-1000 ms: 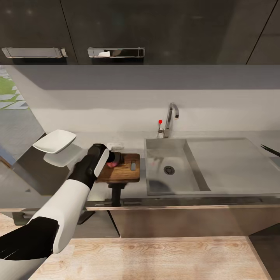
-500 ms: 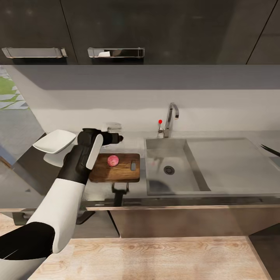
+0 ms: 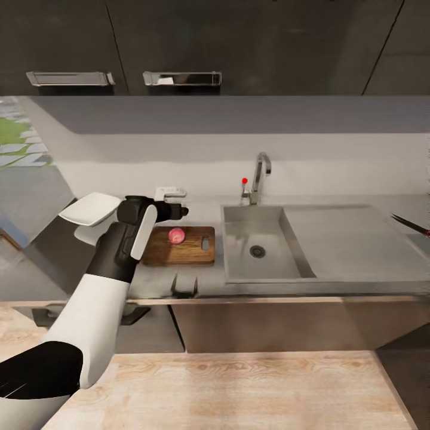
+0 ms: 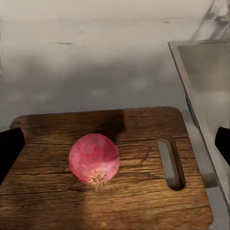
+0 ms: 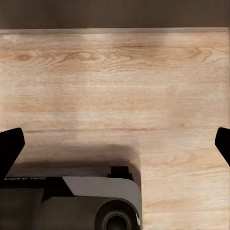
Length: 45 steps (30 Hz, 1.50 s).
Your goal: In the kitchen, take the Vidalia onion out of the sink, dice it on the chopping board with the paring knife, put the diced onion into the bowl on the countertop, then place both the paring knife and the chopping board into the sink.
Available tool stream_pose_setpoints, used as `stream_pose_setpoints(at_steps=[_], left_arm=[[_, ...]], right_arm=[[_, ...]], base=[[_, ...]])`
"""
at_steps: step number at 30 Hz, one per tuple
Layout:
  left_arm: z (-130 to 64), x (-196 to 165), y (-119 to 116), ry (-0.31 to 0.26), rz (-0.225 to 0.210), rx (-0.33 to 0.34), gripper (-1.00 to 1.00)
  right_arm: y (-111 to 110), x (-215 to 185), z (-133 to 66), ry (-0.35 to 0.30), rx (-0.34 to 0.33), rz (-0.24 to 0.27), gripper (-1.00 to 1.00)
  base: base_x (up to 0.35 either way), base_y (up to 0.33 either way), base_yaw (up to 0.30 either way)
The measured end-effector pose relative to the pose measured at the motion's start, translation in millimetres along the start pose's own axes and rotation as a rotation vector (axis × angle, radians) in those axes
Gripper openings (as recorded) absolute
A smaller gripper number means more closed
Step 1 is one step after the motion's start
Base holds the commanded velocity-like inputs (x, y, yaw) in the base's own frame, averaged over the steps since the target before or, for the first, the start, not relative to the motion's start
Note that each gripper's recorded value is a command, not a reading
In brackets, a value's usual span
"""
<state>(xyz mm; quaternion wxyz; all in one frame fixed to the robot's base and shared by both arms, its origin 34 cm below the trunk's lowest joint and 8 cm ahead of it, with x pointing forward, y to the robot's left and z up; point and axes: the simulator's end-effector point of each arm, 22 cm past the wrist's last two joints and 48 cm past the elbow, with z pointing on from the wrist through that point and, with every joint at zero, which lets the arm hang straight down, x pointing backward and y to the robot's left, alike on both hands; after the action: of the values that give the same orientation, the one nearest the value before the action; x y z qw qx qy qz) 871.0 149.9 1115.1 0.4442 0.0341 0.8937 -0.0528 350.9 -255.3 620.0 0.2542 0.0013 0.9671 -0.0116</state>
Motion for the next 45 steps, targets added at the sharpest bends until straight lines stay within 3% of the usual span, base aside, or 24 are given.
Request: stream_pose_setpoints(at_steps=[12,30,33,36,45], left_arm=[[14.8,25.6,2.3,0.070,0.001,-0.008,1.00],[25.4,47.5,4.0,0.128,0.001,-0.013,1.00],[32.4,63.6,5.6,0.169,0.000,-0.016,1.00],[50.6,105.7,7.5,0.256,-0.005,-0.023,1.00],[89.8,171.8,20.6,0.264,-0.042,-0.065,1.00]], right_arm=[[0.0,0.0,0.0,0.000,0.000,0.000,1.00],[0.1,0.0,0.0,0.000,-0.001,0.000,1.00],[0.0,0.0,0.0,0.000,0.000,0.000,1.00],[0.0,0.1,-0.2,0.000,0.000,0.001,1.00],[-0.8,0.2,-0.3,0.000,0.000,0.000,1.00]], base=[[-0.333,0.000,0.000],[-0.334,0.000,0.000],[-0.295,0.000,0.000],[-0.077,0.000,0.000],[-0.008,0.000,0.000]])
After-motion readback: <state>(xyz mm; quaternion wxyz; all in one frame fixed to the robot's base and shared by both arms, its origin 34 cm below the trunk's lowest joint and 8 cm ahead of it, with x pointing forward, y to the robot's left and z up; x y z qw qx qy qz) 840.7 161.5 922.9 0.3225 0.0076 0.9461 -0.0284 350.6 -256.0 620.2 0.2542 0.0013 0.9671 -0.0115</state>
